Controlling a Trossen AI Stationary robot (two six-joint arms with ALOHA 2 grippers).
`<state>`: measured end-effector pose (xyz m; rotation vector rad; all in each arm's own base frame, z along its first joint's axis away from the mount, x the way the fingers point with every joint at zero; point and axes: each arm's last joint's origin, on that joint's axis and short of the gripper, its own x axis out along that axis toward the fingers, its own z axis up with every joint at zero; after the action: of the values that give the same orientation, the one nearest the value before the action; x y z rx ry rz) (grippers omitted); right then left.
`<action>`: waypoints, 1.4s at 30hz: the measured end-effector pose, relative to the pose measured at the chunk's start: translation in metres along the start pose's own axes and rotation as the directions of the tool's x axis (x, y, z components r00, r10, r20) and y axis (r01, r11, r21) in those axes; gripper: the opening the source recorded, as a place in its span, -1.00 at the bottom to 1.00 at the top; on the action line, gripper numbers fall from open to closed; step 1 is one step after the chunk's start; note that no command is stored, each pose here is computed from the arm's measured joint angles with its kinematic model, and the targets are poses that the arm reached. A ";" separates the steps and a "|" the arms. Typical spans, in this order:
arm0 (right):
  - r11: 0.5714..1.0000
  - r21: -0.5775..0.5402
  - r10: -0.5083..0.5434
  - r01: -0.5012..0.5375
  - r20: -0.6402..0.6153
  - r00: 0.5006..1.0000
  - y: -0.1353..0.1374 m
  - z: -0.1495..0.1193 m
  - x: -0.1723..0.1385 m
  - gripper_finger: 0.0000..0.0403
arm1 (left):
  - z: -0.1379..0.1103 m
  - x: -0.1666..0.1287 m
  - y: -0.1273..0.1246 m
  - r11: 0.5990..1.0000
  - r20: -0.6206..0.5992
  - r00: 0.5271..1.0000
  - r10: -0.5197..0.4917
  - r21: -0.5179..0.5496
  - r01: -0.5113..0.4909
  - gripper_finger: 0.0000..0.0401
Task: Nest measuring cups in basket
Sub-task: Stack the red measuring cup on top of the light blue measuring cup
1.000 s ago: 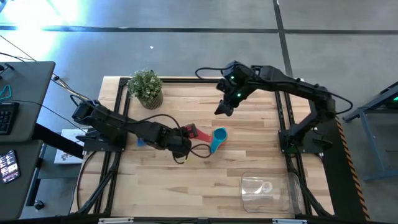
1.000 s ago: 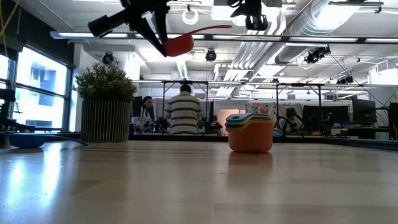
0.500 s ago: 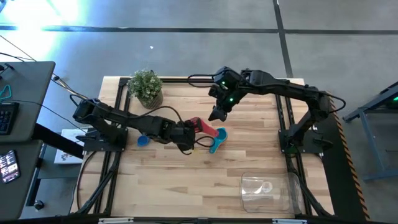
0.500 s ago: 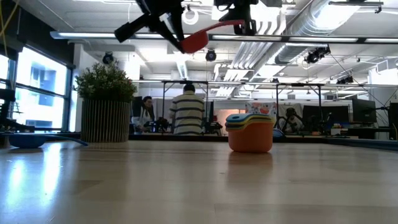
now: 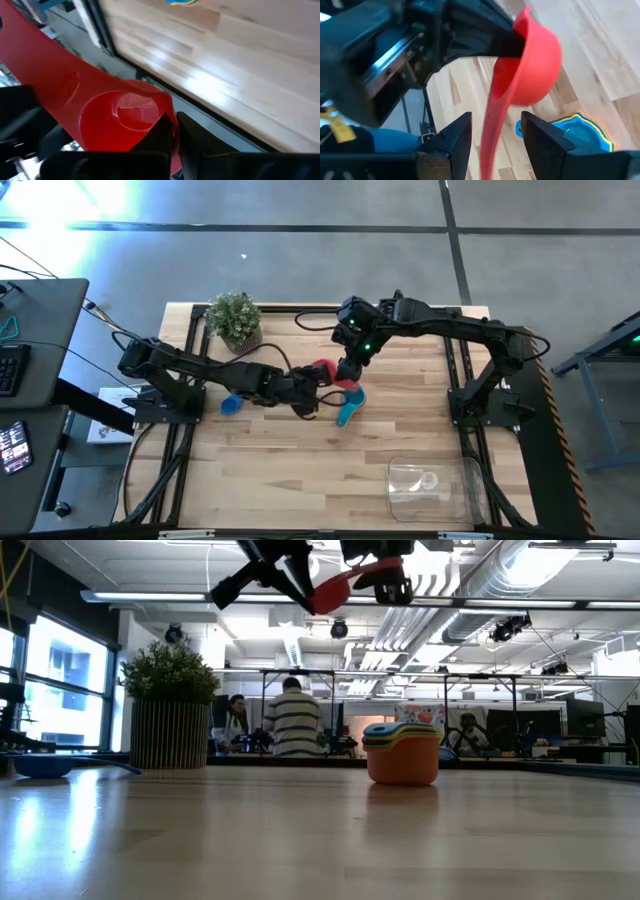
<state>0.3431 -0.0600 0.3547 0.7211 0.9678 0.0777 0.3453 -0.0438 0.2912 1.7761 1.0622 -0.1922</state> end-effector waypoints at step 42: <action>0.995 0.029 -0.093 0.092 0.009 0.996 0.001 -0.007 -0.008 -1.00 | -0.007 0.004 0.010 0.932 -0.122 0.990 0.073 -0.346 -0.111 -0.58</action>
<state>0.3337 -0.0583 0.3589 0.7009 0.9928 -0.0207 0.3526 -0.0364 0.2990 1.5178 1.0138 0.1469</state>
